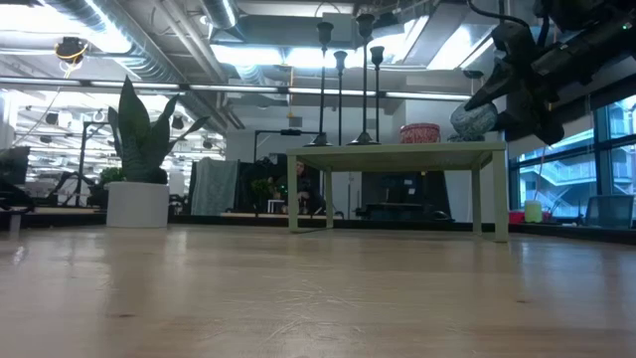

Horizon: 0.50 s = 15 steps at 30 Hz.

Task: Pick & Place candle stick holders
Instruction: Put the light blue scented candle on the shelf

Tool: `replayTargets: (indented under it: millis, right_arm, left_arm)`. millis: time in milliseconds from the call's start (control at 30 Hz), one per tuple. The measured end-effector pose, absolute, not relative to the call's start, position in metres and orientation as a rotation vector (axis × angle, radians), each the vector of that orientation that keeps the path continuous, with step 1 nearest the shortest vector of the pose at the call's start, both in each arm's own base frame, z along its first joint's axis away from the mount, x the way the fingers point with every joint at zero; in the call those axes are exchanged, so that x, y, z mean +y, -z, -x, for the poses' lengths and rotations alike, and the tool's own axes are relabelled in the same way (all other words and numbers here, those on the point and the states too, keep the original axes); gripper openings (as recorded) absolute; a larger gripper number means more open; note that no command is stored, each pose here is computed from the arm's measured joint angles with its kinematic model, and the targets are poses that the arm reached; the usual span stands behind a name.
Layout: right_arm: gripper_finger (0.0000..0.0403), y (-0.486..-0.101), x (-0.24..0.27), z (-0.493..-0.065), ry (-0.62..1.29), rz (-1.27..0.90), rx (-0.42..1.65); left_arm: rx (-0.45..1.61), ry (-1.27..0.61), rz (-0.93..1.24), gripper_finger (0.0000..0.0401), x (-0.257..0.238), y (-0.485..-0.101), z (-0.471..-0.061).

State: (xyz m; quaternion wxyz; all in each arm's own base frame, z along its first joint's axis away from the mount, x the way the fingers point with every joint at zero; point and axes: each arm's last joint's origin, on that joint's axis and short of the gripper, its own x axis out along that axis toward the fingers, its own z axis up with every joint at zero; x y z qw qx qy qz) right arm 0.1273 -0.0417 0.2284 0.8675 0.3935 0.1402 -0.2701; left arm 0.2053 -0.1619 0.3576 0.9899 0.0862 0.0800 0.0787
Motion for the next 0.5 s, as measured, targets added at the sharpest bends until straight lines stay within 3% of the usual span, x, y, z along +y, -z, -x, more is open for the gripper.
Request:
replayTargets:
  millis: [300,500]
  right_arm:
    - [0.0205,-0.228,-0.042,-0.127,0.568,-0.866,0.284]
    - [0.0205,-0.228,-0.042,-0.127,0.586,-0.952,0.259]
  left_arm:
    - [0.173,-0.095,-0.203,0.0323,-0.159,-0.357,-0.210]
    - [0.244,-0.279,-0.058,0.0323,-0.129,-0.347,-0.225]
